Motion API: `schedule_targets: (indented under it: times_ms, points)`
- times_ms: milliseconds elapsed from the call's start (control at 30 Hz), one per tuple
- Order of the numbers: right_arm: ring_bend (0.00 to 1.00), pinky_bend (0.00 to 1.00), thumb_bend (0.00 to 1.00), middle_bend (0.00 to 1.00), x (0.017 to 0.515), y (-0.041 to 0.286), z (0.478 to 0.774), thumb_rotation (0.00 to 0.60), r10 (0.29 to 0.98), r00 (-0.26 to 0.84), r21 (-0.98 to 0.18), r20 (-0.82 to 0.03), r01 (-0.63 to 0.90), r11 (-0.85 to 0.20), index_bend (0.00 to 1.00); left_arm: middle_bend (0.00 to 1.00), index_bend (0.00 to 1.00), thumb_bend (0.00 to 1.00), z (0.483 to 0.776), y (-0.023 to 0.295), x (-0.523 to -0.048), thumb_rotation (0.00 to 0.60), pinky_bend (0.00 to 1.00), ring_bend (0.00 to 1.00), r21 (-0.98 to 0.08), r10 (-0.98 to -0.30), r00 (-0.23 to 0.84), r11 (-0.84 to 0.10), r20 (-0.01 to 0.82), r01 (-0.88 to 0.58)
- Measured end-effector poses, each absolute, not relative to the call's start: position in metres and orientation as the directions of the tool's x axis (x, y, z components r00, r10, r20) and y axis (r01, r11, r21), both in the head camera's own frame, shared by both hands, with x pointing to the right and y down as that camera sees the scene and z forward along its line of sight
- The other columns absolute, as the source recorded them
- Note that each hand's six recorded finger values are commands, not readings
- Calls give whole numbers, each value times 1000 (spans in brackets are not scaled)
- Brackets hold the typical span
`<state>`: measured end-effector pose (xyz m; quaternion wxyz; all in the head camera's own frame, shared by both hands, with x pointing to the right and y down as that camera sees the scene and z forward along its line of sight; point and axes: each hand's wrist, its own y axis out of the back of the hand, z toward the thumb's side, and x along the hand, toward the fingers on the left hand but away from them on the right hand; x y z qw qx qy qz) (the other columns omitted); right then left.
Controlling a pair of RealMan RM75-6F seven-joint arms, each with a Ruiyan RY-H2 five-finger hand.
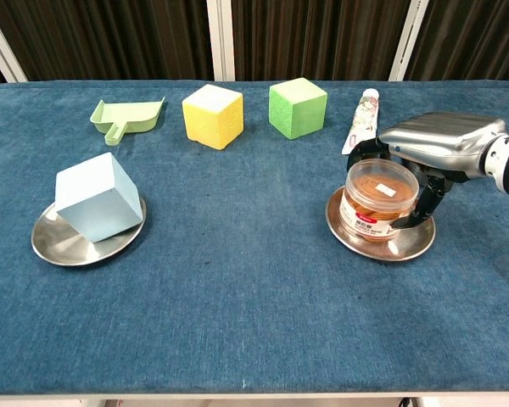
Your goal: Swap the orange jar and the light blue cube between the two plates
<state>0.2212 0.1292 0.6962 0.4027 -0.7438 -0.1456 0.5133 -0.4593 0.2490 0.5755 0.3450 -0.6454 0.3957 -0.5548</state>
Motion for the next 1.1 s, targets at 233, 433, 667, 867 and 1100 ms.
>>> schedule_targets:
  times_ms: [233, 433, 667, 867, 1100]
  points:
    - [615, 671, 434, 597, 204, 115, 683, 600, 693, 455, -811, -559, -127, -571, 724, 18, 55, 66, 572, 249, -460, 600, 70, 0, -887, -897, 74, -441, 435, -135]
    - [615, 670, 434, 597, 152, 98, 679, 600, 701, 505, -839, -504, -94, -535, 693, 18, 55, 67, 571, 248, -461, 600, 70, 0, -891, -901, 71, -434, 428, -136]
    - [484, 570, 434, 496, 81, 96, 706, 600, 685, 527, -842, -504, -120, -527, 450, 18, 55, 67, 571, 247, -463, 600, 70, 0, -888, -899, 72, -438, 433, -138]
    - [92, 158, 235, 97, 59, 103, 727, 586, 633, 524, -794, -570, -155, -587, 0, 18, 55, 67, 571, 248, -462, 600, 70, 0, -883, -893, 88, -449, 441, -134]
    - [0, 20, 138, 0, 75, 110, 707, 425, 606, 554, -772, -571, -113, -625, 0, 18, 55, 67, 575, 250, -454, 600, 70, 0, -874, -881, 127, -470, 456, -122]
